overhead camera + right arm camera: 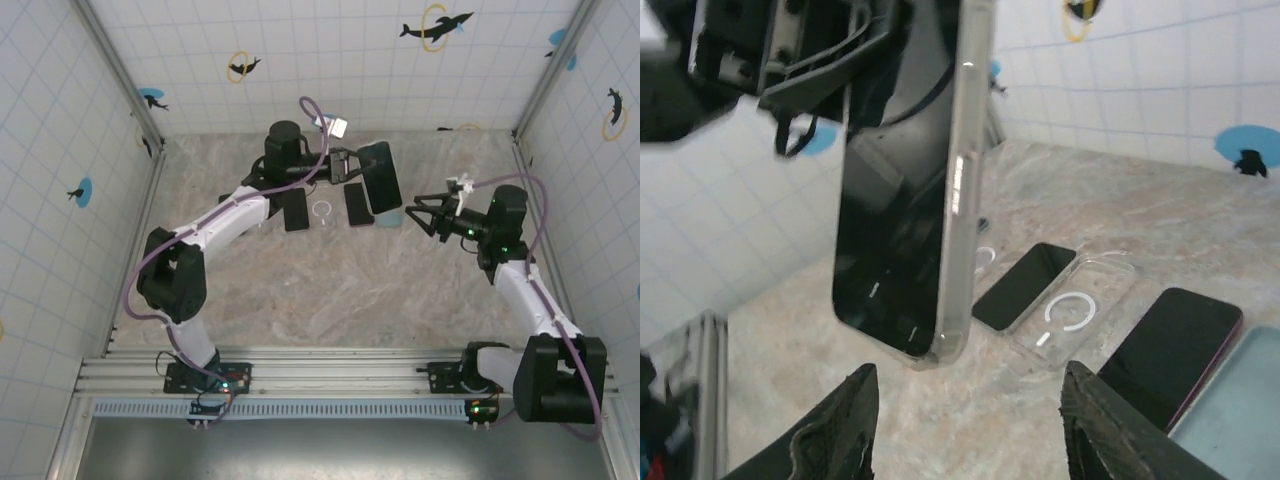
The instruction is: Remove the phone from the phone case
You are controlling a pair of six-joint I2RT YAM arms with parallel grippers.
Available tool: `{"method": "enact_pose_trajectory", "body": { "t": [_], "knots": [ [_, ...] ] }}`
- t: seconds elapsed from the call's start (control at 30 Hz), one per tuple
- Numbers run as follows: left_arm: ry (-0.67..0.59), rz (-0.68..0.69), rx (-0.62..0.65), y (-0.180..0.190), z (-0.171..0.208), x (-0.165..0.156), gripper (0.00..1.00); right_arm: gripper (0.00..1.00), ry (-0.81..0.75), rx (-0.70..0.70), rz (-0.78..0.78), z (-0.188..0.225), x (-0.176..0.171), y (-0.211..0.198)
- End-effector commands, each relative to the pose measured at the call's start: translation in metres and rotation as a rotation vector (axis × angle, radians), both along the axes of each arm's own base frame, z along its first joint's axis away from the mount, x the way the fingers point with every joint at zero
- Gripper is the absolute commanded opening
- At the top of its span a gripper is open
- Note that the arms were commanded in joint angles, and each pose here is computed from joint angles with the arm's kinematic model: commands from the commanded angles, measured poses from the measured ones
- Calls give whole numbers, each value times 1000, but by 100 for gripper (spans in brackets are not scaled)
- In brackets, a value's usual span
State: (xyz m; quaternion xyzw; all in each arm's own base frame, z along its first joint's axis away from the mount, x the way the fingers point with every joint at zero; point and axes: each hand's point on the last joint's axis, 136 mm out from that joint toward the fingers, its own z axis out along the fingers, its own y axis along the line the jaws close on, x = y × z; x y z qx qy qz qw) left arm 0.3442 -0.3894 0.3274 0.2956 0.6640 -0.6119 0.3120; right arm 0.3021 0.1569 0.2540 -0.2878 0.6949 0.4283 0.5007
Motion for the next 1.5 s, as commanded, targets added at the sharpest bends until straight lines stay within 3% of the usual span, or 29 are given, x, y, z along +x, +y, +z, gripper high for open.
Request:
{"method": "enact_pose_trajectory", "body": {
  "t": [0.0, 0.17, 0.47, 0.7, 1.47],
  "knots": [
    [-315, -134, -42, 17, 35, -35, 0, 51, -115, -134, 133, -6, -14, 16],
    [-443, -181, -20, 24, 33, -49, 0, 47, -167, -204, 246, -15, -18, 36],
    [-448, -240, -27, 28, 28, -63, 0, 34, -259, -216, 351, -10, -22, 66],
    [-457, -235, -28, 29, 29, -65, 0, 25, -240, -234, 386, -16, -23, 72],
    [-428, -238, -44, 32, 27, -68, 0, 25, -186, -301, 451, -32, -30, 74]
  ]
}}
